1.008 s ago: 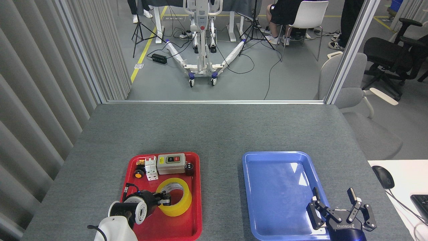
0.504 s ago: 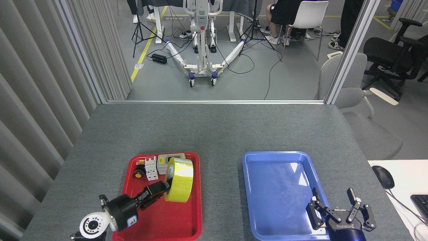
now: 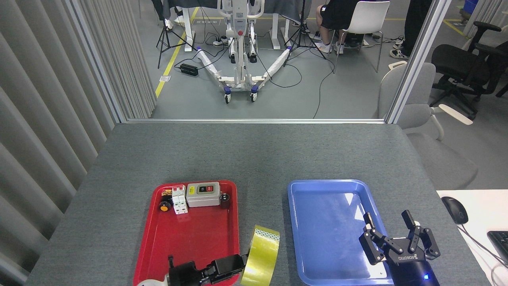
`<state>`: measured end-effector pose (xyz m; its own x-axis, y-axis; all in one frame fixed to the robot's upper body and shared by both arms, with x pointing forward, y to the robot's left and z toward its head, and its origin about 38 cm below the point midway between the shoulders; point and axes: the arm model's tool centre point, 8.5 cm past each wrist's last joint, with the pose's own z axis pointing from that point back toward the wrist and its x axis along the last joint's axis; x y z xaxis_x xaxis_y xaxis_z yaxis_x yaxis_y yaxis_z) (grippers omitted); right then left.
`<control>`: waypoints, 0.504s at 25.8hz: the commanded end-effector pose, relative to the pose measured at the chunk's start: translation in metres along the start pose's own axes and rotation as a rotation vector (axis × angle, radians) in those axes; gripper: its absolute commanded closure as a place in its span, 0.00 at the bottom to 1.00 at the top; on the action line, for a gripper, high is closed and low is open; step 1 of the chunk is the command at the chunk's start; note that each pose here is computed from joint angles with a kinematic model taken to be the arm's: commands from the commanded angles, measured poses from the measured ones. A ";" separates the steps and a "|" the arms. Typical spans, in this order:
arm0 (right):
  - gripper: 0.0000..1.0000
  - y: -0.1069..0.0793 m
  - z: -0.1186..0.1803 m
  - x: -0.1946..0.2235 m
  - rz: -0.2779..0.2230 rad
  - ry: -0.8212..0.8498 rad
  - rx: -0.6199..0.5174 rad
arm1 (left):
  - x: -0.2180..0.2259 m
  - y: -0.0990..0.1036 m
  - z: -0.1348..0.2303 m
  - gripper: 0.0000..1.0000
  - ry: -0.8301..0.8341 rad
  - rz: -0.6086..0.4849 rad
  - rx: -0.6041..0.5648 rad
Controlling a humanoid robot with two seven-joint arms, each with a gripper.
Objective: Place and move tape with both arms
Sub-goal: 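Move the right gripper toward the tape held by the left gripper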
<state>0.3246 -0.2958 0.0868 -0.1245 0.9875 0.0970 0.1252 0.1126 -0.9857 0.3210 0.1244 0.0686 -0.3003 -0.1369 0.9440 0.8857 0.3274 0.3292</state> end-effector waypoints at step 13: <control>0.01 0.014 0.038 0.008 -0.398 -0.601 0.380 | -0.005 -0.009 0.007 1.00 -0.054 0.140 0.076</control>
<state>0.2926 -0.2996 0.0682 -0.5244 0.6874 0.5024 -0.3040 0.4000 -0.8646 0.3149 0.1229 0.0583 -0.2334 -0.1049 0.9667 0.8871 0.3843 0.2558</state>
